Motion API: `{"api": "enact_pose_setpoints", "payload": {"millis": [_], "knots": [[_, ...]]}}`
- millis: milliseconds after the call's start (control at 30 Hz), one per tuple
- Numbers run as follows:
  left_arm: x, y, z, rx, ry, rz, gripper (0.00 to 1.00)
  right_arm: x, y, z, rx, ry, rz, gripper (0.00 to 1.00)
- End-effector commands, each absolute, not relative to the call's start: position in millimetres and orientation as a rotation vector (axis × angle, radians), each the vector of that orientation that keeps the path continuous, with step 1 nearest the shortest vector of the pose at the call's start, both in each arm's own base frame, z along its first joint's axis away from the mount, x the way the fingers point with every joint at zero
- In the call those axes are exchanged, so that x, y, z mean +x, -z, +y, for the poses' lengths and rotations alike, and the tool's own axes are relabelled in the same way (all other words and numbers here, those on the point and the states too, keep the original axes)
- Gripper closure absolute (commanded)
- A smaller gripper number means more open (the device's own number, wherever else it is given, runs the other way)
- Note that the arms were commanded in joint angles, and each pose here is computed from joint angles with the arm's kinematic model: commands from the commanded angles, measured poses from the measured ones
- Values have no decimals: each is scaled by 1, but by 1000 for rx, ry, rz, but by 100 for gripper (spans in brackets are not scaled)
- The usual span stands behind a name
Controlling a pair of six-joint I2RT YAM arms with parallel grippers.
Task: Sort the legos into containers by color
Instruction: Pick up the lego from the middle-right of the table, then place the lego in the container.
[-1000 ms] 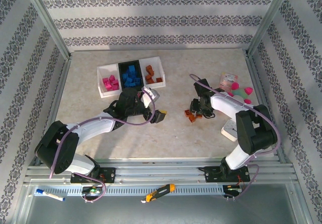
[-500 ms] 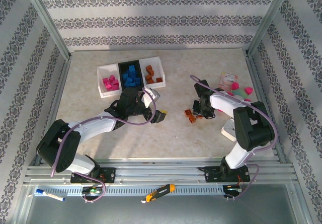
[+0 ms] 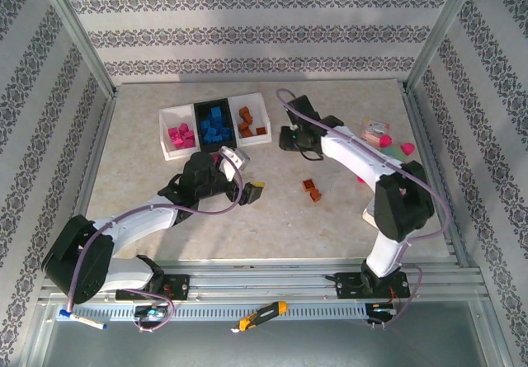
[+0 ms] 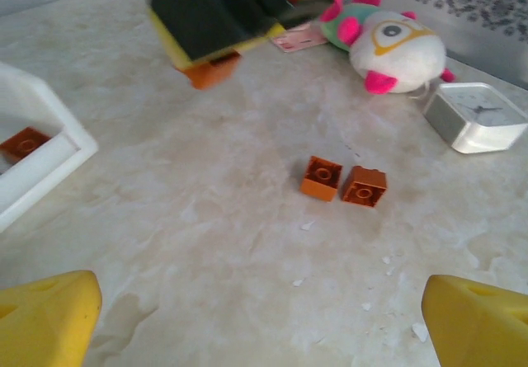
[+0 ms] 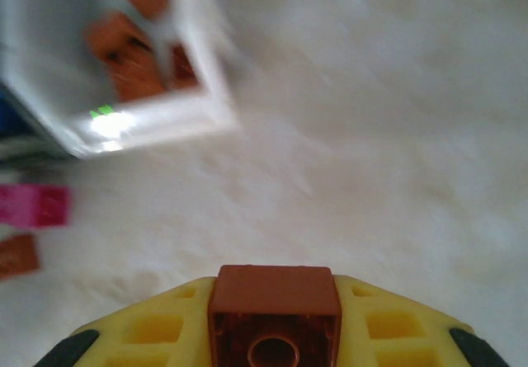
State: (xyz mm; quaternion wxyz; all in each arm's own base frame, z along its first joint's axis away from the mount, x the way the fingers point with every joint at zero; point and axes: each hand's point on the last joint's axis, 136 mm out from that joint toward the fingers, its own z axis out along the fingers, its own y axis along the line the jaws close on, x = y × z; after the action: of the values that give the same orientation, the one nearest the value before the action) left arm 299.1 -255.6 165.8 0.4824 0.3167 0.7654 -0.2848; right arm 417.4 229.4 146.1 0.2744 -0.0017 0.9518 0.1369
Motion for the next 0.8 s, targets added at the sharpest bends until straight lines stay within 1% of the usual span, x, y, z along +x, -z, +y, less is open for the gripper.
{"api": "enact_pose_setpoints", "payload": {"millis": [0, 233, 400, 467, 533, 633, 767], "knots": [[311, -181, -240, 656, 649, 1829, 1, 453, -143, 259, -113, -372, 2504, 73], [309, -187, -230, 642, 598, 1814, 1, 524, -137, 306, -148, -400, 2416, 73], [312, -187, -226, 654, 553, 1806, 1, 551, -131, 313, -160, -359, 2394, 71], [313, -188, -227, 651, 553, 1800, 1, 555, -129, 312, -163, -355, 2401, 65], [315, -188, -227, 635, 562, 1803, 1, 555, -135, 312, -163, -367, 2398, 54], [317, -188, -233, 642, 590, 1808, 1, 550, -152, 309, -165, -377, 2380, 41], [316, -189, -242, 693, 629, 1791, 1, 529, -168, 290, -144, -351, 2374, 31]]}}
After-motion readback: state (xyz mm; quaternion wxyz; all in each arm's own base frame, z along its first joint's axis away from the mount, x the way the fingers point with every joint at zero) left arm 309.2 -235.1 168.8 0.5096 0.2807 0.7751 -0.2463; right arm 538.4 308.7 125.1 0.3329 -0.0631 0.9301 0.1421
